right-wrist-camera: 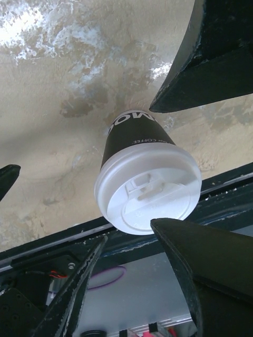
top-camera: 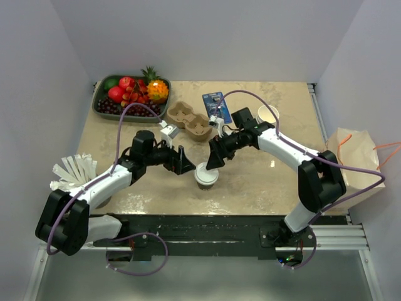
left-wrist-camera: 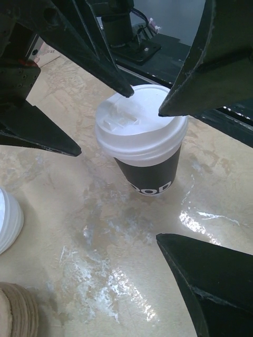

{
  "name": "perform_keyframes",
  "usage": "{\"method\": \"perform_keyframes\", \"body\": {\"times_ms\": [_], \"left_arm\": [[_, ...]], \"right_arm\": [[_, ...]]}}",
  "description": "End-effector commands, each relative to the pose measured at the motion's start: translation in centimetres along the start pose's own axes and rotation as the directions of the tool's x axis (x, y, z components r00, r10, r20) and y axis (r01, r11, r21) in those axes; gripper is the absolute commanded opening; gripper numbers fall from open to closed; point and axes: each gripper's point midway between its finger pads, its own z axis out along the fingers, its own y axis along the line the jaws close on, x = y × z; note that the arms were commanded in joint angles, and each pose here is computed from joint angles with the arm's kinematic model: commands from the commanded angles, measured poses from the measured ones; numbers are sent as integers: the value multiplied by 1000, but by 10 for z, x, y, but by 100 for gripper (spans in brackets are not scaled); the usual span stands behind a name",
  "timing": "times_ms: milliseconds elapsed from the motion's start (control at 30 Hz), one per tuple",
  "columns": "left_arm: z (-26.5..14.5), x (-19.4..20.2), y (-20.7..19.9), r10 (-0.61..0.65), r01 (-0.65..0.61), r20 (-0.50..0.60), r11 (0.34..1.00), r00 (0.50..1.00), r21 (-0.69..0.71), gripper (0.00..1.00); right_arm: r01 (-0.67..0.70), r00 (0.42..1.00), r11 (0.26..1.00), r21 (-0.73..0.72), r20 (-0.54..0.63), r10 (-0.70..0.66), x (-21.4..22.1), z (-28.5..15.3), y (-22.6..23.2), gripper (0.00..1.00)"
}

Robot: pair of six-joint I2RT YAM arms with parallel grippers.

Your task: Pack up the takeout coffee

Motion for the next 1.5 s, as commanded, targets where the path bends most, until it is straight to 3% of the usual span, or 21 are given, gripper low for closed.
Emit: {"method": "perform_keyframes", "body": {"times_ms": [0, 1033, 1467], "left_arm": [[-6, 0, -4, -11, 10, 15, 999, 1000, 34, 95], [8, 22, 6, -60, 62, -41, 996, 997, 59, 94], [12, 24, 23, -67, 65, -85, 998, 994, -27, 93]], "right_arm": [[23, 999, 999, -22, 26, -22, -16, 0, 8, 84], [14, 1000, 1000, -15, -17, -14, -10, 22, 5, 83], [-1, 1000, 1000, 19, -31, 2, -7, 28, -4, 82]]}}
